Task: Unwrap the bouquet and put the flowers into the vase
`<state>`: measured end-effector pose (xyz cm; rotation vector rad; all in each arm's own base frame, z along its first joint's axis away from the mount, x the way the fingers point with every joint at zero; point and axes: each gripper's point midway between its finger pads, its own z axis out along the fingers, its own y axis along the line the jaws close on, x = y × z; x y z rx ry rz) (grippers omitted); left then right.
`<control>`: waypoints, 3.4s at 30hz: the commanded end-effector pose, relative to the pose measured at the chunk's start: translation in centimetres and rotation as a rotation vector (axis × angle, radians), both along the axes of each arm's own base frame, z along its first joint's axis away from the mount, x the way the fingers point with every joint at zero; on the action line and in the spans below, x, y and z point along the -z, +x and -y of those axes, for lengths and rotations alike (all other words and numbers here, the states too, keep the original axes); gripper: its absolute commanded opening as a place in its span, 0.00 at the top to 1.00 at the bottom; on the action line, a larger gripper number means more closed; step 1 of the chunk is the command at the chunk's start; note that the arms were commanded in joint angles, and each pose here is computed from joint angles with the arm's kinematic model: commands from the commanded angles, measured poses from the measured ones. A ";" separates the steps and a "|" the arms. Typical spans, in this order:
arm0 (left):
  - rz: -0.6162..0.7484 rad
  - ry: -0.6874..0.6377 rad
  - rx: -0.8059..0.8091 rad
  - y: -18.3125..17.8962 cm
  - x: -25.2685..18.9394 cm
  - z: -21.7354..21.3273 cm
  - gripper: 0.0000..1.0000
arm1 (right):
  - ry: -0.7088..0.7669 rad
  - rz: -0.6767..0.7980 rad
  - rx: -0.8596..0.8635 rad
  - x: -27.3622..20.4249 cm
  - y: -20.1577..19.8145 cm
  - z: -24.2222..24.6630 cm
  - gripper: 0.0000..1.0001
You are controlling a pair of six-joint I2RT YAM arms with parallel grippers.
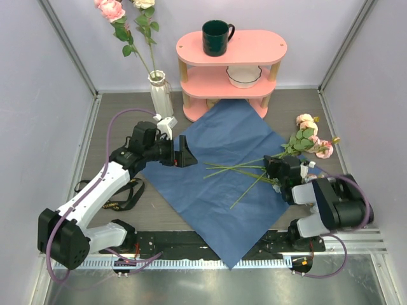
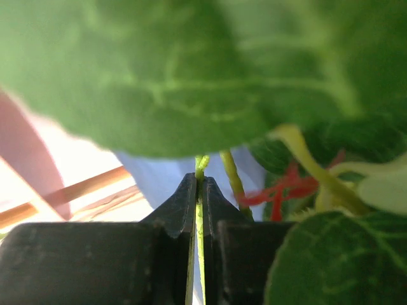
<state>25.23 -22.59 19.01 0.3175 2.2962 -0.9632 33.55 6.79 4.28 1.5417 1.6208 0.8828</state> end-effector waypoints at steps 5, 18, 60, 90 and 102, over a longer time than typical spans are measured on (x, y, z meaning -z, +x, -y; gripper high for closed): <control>0.031 -0.002 -0.044 1.0 -2.0 -0.3 0.07 | 0.123 0.759 -0.154 -15.8 2.8 -2.2 0.99; 0.068 -0.003 0.026 2.7 -3.4 1.1 0.07 | -0.188 0.910 -0.161 -21.4 1.1 -1.4 0.97; 0.012 -0.170 0.200 -0.3 -5.6 3.6 0.07 | -0.736 -0.409 -0.426 -2.3 4.1 4.2 0.61; 0.120 -0.255 0.251 -0.8 -8.3 4.1 0.08 | -0.900 0.861 -0.509 -31.6 -1.5 -3.6 0.99; 0.260 -0.678 0.273 -1.5 -21.0 5.9 0.07 | -0.799 1.290 -1.045 -35.5 -9.3 -17.8 0.99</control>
